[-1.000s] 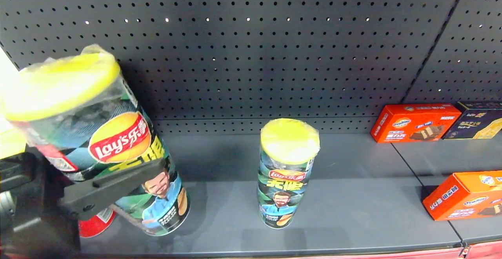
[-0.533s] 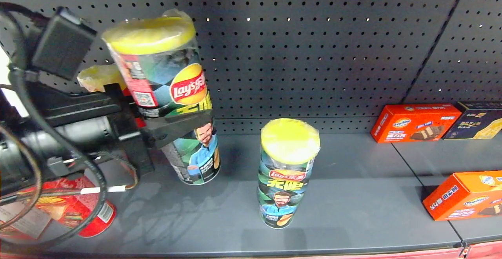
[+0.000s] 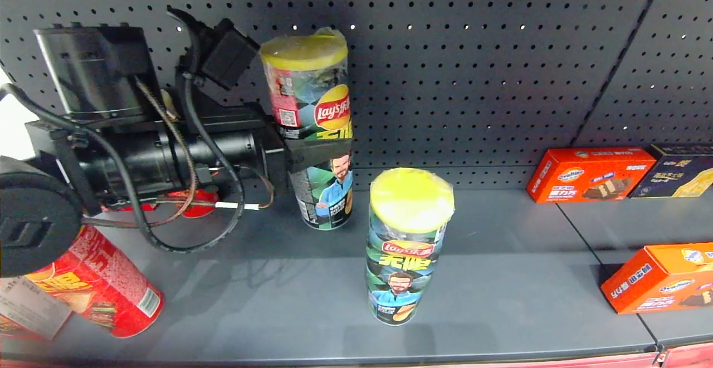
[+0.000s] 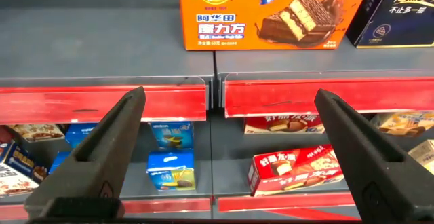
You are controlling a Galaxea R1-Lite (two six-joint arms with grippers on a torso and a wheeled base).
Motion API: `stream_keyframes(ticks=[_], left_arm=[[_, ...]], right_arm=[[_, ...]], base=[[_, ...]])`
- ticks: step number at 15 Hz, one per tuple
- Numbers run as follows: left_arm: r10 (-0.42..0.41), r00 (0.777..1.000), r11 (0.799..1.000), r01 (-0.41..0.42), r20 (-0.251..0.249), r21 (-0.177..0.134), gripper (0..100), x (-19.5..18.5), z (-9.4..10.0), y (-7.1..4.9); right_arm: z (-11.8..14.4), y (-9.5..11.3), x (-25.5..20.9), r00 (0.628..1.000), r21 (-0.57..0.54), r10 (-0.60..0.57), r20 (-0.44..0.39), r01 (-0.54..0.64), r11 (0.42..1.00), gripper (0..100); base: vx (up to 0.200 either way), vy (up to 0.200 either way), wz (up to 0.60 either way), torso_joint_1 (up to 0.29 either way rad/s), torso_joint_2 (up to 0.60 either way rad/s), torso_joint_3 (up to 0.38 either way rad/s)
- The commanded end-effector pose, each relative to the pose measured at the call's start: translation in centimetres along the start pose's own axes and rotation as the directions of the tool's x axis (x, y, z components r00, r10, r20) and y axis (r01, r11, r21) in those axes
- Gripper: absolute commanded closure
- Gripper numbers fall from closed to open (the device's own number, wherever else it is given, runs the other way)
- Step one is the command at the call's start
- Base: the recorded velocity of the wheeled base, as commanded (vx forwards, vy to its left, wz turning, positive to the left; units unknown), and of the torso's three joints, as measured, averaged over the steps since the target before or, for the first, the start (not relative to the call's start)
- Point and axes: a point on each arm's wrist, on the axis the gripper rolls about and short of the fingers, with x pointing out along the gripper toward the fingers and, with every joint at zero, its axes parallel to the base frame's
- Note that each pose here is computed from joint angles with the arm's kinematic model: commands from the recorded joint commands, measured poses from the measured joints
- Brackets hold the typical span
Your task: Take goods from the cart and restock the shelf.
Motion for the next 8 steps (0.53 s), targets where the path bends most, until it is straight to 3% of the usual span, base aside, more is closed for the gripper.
stream_keyframes(ticks=[1,3,6,8], left_arm=[[-0.02,0.999,0.999,0.019,-0.039,-0.031,100,2.4,-2.0,2.5],[-0.054,0.998,0.998,0.053,-0.027,-0.021,100,3.7,-2.2,4.1],[-0.057,0.998,0.998,0.056,-0.025,-0.019,100,4.8,-2.5,4.8],[-0.076,0.997,0.997,0.076,-0.032,0.003,100,6.2,-3.4,5.4]], right_arm=[[0.0,0.0,0.0,1.0,0.0,0.0,-0.001,0.0,1.0,0],[0.0,0.0,0.0,1.0,0.0,0.0,-0.001,0.0,1.0,0],[0.0,0.0,0.0,1.0,0.0,0.0,-0.001,0.0,1.0,0],[0.0,0.0,0.0,1.0,0.0,0.0,-0.001,0.0,1.0,0]], base=[[0.0,0.0,0.0,0.0,0.0,0.0],[0.0,0.0,0.0,0.0,0.0,0.0],[0.0,0.0,0.0,0.0,0.0,0.0],[0.0,0.0,0.0,0.0,0.0,0.0]])
